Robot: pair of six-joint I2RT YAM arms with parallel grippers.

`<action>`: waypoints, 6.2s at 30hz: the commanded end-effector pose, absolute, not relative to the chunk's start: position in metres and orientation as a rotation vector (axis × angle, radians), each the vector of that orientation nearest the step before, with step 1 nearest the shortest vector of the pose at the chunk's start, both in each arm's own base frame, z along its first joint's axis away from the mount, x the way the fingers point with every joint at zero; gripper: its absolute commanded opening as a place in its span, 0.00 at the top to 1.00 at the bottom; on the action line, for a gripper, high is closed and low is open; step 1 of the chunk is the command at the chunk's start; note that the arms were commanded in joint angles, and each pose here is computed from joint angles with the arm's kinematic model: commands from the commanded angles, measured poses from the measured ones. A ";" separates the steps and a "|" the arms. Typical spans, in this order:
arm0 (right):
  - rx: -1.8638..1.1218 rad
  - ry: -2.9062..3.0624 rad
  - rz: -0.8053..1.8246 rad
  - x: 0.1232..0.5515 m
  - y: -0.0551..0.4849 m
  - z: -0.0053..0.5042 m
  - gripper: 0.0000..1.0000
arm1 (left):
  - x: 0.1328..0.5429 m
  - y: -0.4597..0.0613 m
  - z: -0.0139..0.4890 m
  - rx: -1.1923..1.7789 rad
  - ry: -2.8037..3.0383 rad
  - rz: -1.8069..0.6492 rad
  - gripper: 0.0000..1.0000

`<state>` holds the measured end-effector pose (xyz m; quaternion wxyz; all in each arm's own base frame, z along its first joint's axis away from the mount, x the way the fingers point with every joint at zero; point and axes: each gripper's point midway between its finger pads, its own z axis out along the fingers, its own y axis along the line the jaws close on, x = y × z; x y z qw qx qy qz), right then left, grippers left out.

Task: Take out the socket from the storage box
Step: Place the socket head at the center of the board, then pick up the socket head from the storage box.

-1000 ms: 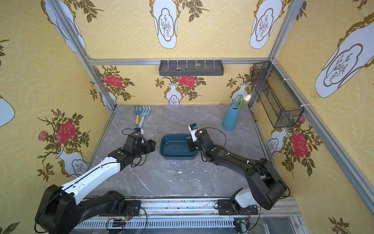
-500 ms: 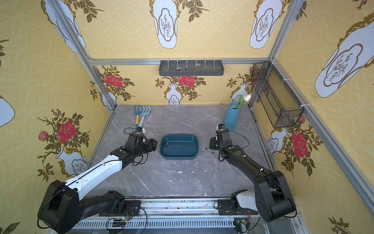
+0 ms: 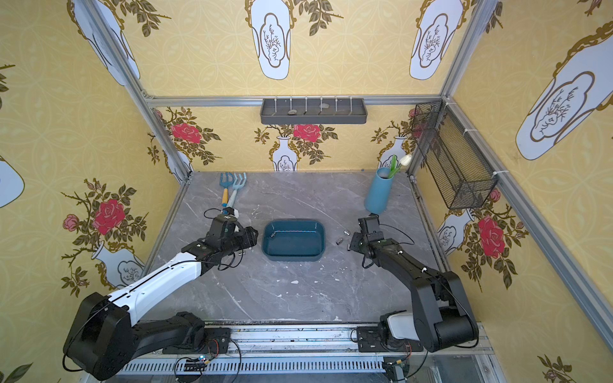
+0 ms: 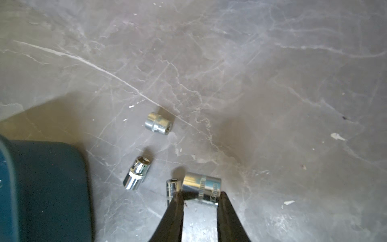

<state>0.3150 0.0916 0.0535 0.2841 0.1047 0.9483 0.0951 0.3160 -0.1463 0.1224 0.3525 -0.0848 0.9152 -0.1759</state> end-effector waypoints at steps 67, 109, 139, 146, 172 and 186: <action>0.285 2.590 0.212 0.334 0.091 0.039 0.56 | 0.321 -0.150 0.120 -0.213 2.370 -0.463 0.30; 0.231 2.626 0.261 0.376 0.098 0.016 0.53 | 0.317 -0.147 0.116 -0.216 2.377 -0.451 0.30; 0.248 2.574 0.221 0.382 0.083 0.049 0.50 | 0.324 -0.152 0.139 -0.163 2.343 -0.459 0.30; 0.241 2.561 0.222 0.382 0.082 0.056 0.50 | 0.330 -0.164 0.144 -0.113 2.354 -0.496 0.30; 0.241 2.610 0.282 0.386 0.089 0.030 0.51 | 0.340 -0.215 0.120 0.033 2.487 -0.541 0.30; 0.245 2.624 0.305 0.378 0.090 0.024 0.53 | 0.339 -0.225 0.110 0.047 2.525 -0.538 0.30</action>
